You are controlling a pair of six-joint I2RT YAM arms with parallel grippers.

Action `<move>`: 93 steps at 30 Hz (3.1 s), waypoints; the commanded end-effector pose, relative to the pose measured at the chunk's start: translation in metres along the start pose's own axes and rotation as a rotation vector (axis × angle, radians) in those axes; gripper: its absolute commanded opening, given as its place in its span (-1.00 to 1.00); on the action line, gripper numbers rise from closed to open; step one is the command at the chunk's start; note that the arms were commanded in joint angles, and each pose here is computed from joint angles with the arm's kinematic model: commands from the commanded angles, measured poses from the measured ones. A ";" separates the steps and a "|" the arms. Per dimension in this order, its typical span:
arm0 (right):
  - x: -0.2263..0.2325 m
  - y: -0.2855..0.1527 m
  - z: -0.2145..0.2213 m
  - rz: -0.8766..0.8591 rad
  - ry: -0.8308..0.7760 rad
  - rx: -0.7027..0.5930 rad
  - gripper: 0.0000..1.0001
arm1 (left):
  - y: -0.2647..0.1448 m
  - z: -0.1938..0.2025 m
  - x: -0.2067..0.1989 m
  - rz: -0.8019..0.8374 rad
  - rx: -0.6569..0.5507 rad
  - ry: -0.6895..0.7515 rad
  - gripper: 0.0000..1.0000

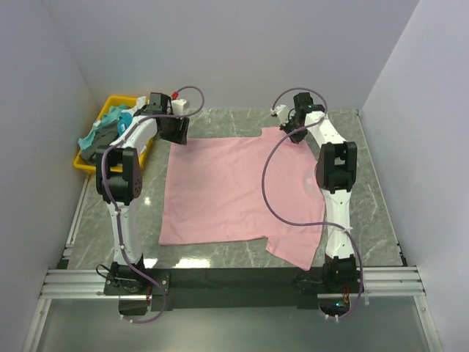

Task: Fold and stack the t-shirts
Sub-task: Flatten the tshirt out, then fold the tshirt

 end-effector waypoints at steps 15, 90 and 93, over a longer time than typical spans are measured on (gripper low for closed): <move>-0.041 -0.048 -0.014 0.208 0.320 -0.064 -0.03 | 0.002 -0.012 -0.005 0.035 -0.027 -0.005 0.21; -0.082 -0.071 -0.094 0.324 0.559 -0.410 -1.00 | 0.029 -0.035 0.049 -0.115 -0.077 -0.027 0.06; -0.082 -0.079 -0.099 0.318 0.547 -0.429 -1.00 | 0.035 -0.033 0.052 -0.107 -0.069 -0.024 0.05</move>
Point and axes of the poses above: each gripper's point midway between its finger pads, its own y axis out along the fingers, its own x axis along the line the jaws close on, z = x × y, the point moved 1 cm from there along -y, back along the fingers, and after that the axes turned 4 degrees about -y, right-handed, at the moved point
